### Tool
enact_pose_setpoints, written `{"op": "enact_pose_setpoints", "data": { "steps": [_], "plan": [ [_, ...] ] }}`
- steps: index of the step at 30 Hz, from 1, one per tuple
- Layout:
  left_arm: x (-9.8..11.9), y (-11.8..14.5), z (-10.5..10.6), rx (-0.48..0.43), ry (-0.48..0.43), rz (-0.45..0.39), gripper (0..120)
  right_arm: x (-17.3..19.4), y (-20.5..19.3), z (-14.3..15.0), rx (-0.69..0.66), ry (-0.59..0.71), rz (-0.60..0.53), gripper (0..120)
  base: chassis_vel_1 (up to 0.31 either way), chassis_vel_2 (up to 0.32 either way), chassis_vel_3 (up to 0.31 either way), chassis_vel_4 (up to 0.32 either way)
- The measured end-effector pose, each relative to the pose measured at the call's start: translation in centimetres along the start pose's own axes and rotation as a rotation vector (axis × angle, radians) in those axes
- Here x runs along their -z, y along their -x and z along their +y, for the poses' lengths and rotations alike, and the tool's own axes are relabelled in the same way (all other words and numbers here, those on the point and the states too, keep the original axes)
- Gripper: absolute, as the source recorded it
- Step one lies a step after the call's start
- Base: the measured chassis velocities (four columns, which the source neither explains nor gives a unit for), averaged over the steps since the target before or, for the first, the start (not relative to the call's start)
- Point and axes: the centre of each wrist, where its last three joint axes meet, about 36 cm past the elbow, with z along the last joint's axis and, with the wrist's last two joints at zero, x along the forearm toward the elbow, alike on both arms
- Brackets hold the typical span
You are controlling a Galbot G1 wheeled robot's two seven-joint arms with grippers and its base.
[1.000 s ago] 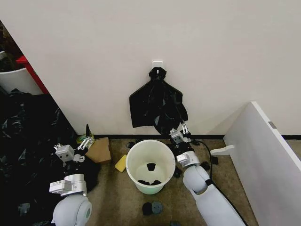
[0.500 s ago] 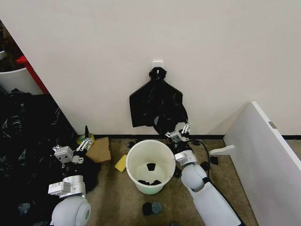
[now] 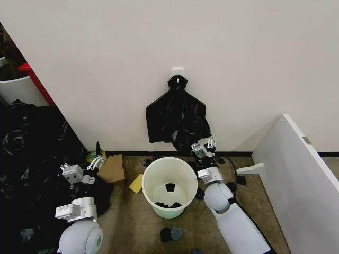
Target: Place the garbage bag over the trash bin.
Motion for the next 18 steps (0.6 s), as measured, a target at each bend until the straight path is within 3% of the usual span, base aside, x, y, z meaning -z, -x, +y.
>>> {"op": "enact_pose_setpoints", "data": {
  "steps": [10,12,18],
  "plan": [
    [-0.1,0.0,0.1,-0.002,0.003,0.002,100,0.6,-0.3,0.5,-0.059,0.008,-0.028,85,0.000,0.000,0.000,0.000],
    [-0.1,0.0,0.1,-0.002,0.004,0.002,100,0.7,-0.2,0.5,-0.064,0.010,-0.031,82,0.000,0.000,0.000,0.000],
    [-0.2,0.1,0.3,-0.003,0.008,0.001,100,1.1,0.2,1.1,-0.103,0.048,-0.063,57,0.000,0.000,0.000,0.000]
  ]
}}
